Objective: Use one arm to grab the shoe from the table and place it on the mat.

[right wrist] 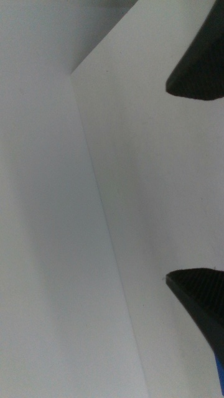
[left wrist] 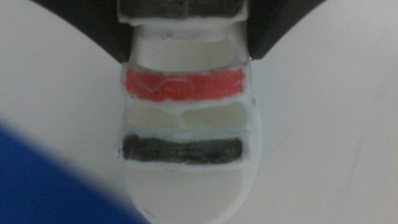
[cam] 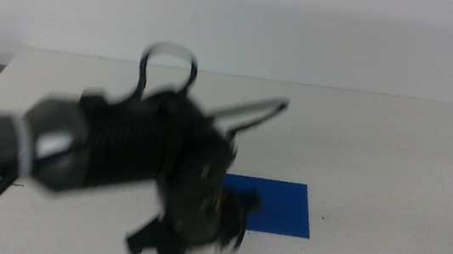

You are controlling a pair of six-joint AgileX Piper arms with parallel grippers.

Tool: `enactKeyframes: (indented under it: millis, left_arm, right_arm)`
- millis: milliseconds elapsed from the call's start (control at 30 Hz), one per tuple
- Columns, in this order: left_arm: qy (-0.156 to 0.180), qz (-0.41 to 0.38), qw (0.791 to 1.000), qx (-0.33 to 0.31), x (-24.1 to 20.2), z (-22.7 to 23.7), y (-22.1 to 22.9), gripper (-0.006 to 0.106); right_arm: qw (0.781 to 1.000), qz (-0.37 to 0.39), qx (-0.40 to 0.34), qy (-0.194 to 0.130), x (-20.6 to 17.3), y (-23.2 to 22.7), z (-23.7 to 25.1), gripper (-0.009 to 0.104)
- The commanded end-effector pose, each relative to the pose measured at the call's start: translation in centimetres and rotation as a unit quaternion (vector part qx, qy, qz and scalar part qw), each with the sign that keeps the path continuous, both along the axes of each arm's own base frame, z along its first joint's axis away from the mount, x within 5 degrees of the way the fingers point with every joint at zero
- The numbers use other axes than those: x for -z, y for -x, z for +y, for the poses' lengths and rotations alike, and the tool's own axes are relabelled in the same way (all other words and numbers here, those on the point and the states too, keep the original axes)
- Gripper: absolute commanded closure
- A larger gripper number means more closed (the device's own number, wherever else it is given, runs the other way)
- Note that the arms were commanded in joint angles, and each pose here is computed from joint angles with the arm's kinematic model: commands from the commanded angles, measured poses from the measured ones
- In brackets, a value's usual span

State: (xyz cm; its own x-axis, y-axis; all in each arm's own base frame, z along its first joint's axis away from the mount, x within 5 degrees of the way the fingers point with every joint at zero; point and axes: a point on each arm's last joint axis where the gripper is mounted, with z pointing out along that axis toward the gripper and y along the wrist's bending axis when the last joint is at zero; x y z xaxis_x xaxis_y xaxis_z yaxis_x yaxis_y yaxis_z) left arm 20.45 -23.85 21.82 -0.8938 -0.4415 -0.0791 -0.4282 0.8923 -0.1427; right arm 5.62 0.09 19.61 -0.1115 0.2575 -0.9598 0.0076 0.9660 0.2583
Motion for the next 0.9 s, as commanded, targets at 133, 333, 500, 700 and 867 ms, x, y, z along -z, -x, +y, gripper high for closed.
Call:
enactKeyframes:
  millis: [133,333,500,700,867]
  left_arm:
    - [0.002,-0.011,1.000,0.017,-1.6,-1.4,-6.8,0.096]
    - [-0.014,0.003,1.000,0.028,0.1,-4.4,-11.7,0.096]
    - [-0.019,0.004,0.999,0.036,0.8,-6.1,-13.6,0.096]
    - [-0.005,0.003,0.999,0.044,0.8,-6.5,-13.7,0.096]
    - [0.012,0.001,0.999,0.041,0.7,-6.9,-13.8,0.096]
  right_arm:
    - [1.000,-0.006,-0.001,0.005,0.0,0.0,0.0,0.016]
    - [1.000,-0.006,-0.001,0.005,0.0,0.0,0.0,0.016]
    - [1.000,-0.006,-0.001,0.005,0.0,0.0,0.0,0.016]
    - [1.000,-0.006,-0.001,0.005,0.0,0.0,0.0,0.016]
    - [1.000,-0.006,-0.001,0.005,0.0,0.0,0.0,0.016]
